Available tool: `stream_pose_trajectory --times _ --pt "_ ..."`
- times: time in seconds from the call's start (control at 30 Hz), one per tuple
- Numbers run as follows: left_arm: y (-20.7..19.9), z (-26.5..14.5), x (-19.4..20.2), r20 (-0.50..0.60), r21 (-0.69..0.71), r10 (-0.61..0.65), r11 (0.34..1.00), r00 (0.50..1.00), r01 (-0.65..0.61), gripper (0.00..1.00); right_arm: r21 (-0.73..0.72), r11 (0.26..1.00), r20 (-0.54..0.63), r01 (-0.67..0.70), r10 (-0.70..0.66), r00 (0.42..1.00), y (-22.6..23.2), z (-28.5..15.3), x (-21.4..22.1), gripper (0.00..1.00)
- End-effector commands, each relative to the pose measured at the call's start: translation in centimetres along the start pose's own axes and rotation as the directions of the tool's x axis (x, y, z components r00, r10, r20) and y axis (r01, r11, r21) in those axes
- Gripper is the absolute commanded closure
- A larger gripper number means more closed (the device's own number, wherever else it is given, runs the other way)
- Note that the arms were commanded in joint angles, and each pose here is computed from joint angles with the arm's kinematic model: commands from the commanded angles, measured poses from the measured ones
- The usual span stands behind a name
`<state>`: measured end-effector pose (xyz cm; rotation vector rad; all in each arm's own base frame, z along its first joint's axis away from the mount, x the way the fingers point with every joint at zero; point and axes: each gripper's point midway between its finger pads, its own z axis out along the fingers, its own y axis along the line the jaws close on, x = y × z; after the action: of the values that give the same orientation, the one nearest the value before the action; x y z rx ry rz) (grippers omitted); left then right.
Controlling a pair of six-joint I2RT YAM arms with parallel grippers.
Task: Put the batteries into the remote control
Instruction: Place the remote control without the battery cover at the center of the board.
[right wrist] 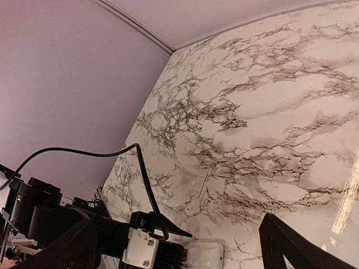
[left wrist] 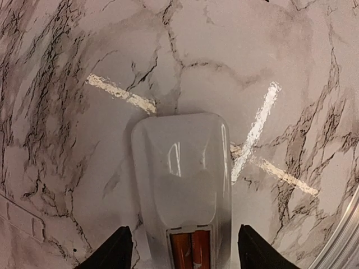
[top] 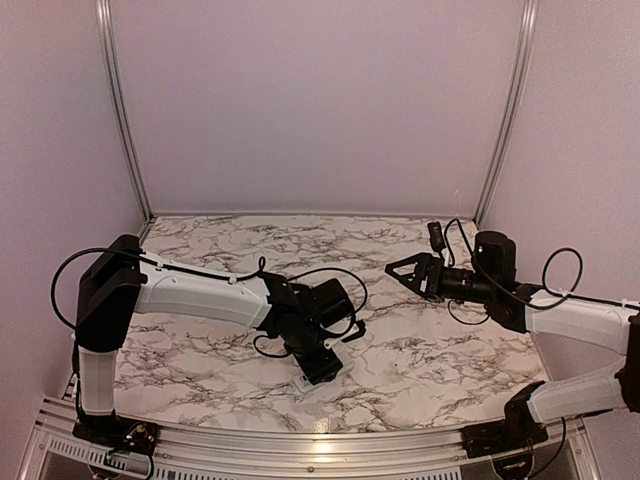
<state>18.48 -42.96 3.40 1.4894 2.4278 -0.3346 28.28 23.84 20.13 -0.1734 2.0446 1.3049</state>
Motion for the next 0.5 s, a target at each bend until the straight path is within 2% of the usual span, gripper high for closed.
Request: stream_pose_trajectory --times 0.0,0.1,0.23,0.33,0.47 --pt "1.3 -2.5 -1.8 0.076 -0.013 -0.036 0.999 0.996 0.037 0.31 -0.005 1.0 0.017 0.03 -0.03 0.999 0.6 -0.1 -1.2 0.01" --pt "3.8 -6.4 -3.6 0.225 -0.028 -0.123 0.991 0.967 0.133 0.28 0.007 0.998 0.017 0.057 -0.057 0.998 0.7 -0.1 -1.5 0.01" --pt "9.7 -9.5 -3.5 0.355 -0.066 -0.283 0.943 0.891 0.326 0.3 0.071 0.988 0.085 0.134 -0.139 0.987 1.1 -1.3 -3.2 0.01" --pt "13.1 -9.9 -2.0 0.369 -0.103 -0.354 0.903 0.859 0.417 0.31 0.099 0.979 0.124 0.179 -0.191 0.974 1.7 -2.1 -4.3 0.01" --pt "15.1 -9.6 -0.9 0.344 -0.13 -0.345 0.904 0.874 0.408 0.35 0.198 0.972 0.163 0.129 -0.163 0.973 0.5 -2.9 -5.2 0.01"
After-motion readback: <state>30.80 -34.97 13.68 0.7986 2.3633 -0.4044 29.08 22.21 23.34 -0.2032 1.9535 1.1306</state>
